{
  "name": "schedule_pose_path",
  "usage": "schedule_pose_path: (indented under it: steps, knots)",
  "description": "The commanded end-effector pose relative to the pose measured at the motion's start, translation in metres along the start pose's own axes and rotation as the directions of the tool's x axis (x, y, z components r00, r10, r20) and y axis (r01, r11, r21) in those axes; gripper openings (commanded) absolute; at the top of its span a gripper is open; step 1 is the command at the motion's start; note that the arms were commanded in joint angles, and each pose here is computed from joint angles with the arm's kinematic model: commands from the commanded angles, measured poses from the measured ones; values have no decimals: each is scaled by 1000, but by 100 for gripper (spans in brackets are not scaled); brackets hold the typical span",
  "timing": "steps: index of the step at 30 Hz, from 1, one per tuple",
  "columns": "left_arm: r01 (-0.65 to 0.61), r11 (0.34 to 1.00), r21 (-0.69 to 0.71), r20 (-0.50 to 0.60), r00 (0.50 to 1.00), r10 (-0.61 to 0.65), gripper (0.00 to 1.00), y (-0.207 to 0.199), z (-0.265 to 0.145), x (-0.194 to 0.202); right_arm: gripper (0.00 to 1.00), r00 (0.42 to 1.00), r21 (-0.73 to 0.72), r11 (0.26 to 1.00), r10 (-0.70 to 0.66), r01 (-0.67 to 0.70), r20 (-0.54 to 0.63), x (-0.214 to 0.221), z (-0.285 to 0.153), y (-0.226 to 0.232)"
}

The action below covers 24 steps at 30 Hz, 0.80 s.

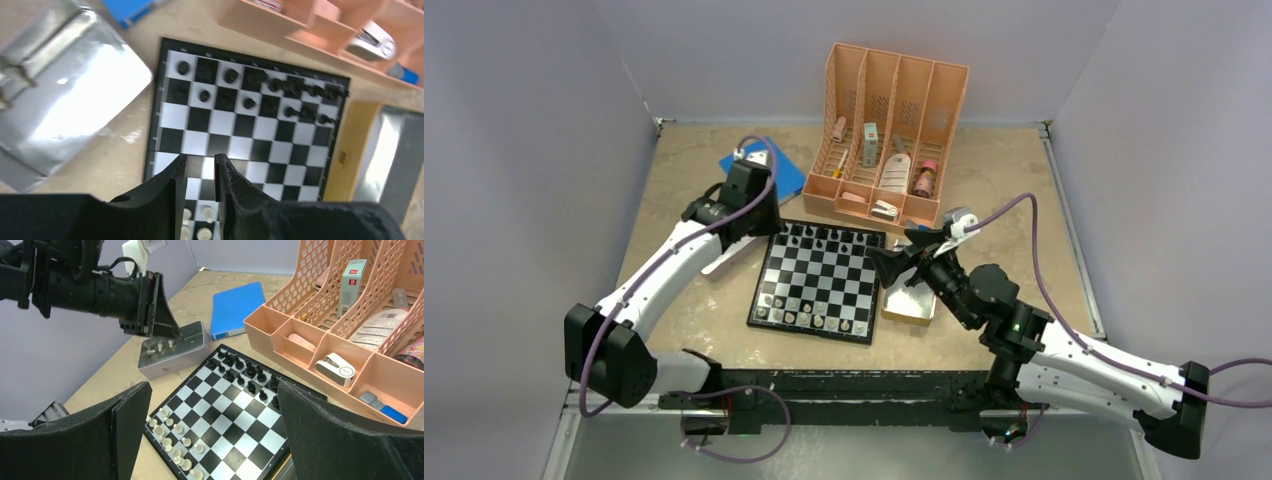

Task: Set up the chess pieces on the board
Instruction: Pick up the chess piece from the storage box.

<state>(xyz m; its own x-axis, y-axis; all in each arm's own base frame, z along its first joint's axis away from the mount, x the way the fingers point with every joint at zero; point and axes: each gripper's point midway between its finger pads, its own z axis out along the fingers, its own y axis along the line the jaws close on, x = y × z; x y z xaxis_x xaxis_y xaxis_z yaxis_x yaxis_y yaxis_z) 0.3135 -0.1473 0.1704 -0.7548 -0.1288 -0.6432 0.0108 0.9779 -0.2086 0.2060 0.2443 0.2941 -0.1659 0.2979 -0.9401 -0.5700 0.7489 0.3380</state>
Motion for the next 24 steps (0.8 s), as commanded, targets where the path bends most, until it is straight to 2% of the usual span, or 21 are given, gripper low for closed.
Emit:
schedule_pose_path:
  steps: [1,7,12,15,24]
  knots:
    - [57,995,-79,123,991,-47,24,47,-2,-44,99,998,-53,998,36,-34,42,-12,1,12]
    - [213,957,-199,151,971,-185,24,126,19,-50,99,998,-85,996,38,-34,43,-10,0,17]
    - [293,907,-303,159,954,-255,24,177,42,-46,99,998,-109,993,43,-39,35,-10,2,23]
    - [330,888,-320,125,944,-306,25,191,57,-36,99,998,-114,993,48,-43,45,-13,2,24]
    - [367,854,-368,123,930,-346,26,212,86,-22,99,997,-127,991,56,-48,61,-17,2,27]
